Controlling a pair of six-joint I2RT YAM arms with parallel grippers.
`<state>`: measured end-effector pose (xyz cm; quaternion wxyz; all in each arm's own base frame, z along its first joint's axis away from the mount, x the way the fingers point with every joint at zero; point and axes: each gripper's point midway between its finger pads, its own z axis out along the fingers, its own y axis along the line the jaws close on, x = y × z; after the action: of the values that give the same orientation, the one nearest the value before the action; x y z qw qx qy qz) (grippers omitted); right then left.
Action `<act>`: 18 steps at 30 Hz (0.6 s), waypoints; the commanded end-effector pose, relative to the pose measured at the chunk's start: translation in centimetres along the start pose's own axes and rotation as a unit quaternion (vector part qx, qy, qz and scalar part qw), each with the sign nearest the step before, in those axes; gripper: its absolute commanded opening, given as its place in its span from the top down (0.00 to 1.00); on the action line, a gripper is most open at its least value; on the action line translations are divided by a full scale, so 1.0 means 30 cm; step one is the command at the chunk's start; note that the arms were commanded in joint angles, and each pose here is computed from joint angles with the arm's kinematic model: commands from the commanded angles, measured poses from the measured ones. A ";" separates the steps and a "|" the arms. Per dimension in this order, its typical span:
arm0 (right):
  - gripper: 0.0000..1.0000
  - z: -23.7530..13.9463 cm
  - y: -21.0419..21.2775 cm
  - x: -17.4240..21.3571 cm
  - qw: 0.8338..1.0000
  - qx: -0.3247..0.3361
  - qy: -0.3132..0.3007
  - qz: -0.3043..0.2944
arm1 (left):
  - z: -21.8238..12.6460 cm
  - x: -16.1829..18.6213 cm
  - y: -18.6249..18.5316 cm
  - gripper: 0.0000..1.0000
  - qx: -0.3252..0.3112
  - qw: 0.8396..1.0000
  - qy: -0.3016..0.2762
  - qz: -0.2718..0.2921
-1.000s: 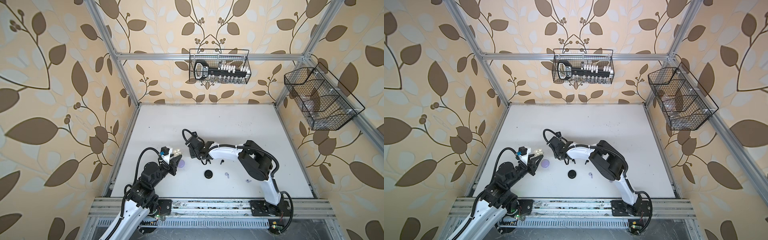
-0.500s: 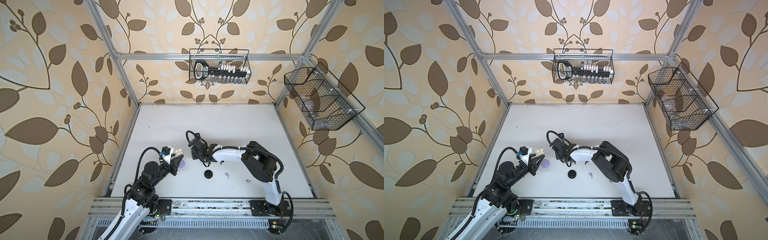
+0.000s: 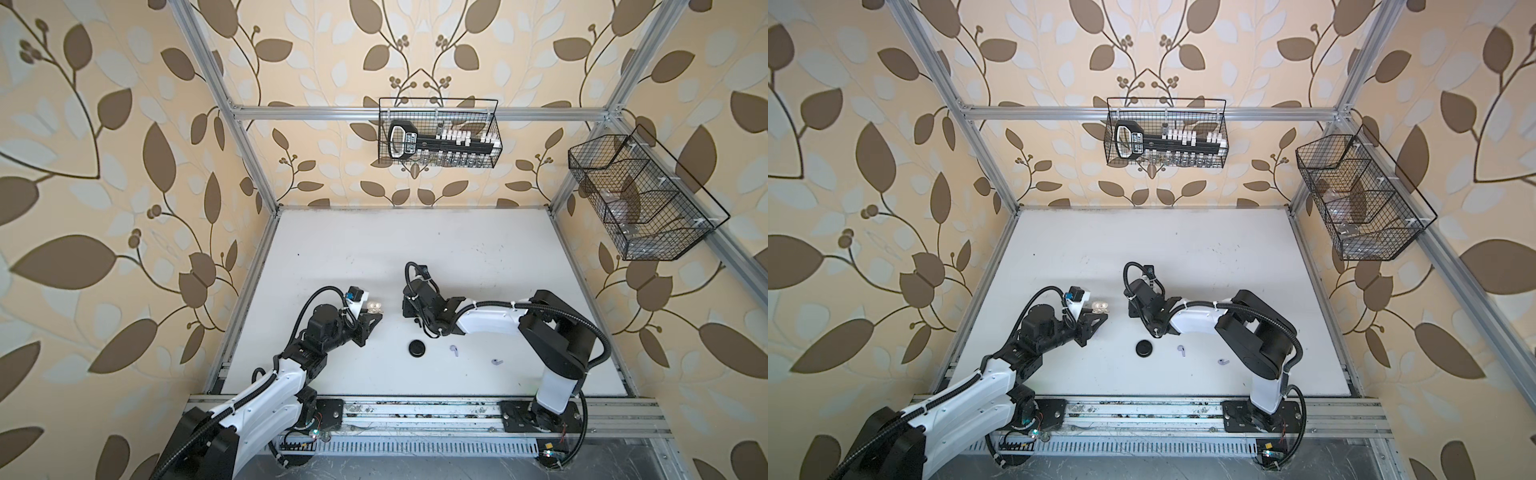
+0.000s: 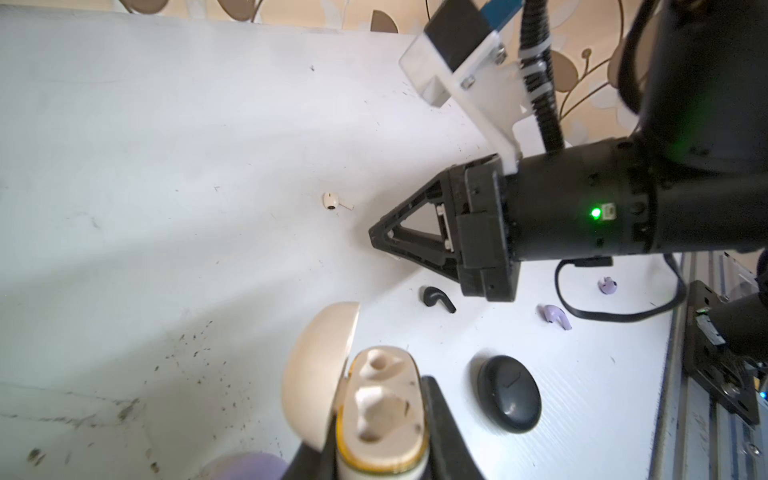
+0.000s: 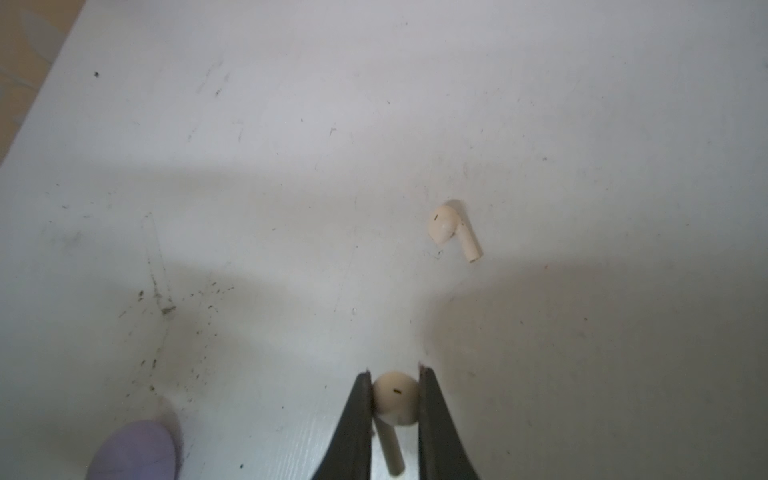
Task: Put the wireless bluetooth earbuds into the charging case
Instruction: 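Lift the earbud and carry it toward the open case in the left gripper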
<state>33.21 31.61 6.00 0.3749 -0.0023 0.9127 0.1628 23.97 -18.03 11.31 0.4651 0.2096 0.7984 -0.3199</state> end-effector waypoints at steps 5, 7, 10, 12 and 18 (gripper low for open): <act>0.87 -0.077 -0.002 -0.078 0.997 -0.024 -0.056 0.048 | 0.032 -0.155 -0.095 1.00 0.070 0.995 -0.065 0.035; 0.88 -0.095 -0.007 -0.084 0.996 -0.027 -0.065 0.054 | 0.047 -0.145 -0.106 1.00 0.074 0.995 -0.057 0.039; 0.88 -0.134 -0.013 -0.101 0.994 -0.032 -0.086 0.066 | 0.064 -0.142 -0.120 1.00 0.079 0.995 -0.052 0.043; 0.88 -0.156 -0.015 -0.111 0.992 -0.033 -0.096 0.070 | 0.071 -0.137 -0.134 1.00 0.085 0.994 -0.051 0.048; 0.88 -0.253 -0.019 -0.145 0.985 -0.044 -0.135 0.093 | 0.084 -0.148 -0.169 1.00 0.104 0.991 -0.056 0.060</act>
<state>31.43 29.15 12.19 0.4515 0.0578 0.8610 0.2270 23.72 -22.27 12.22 0.4583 0.2621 0.7647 -0.3695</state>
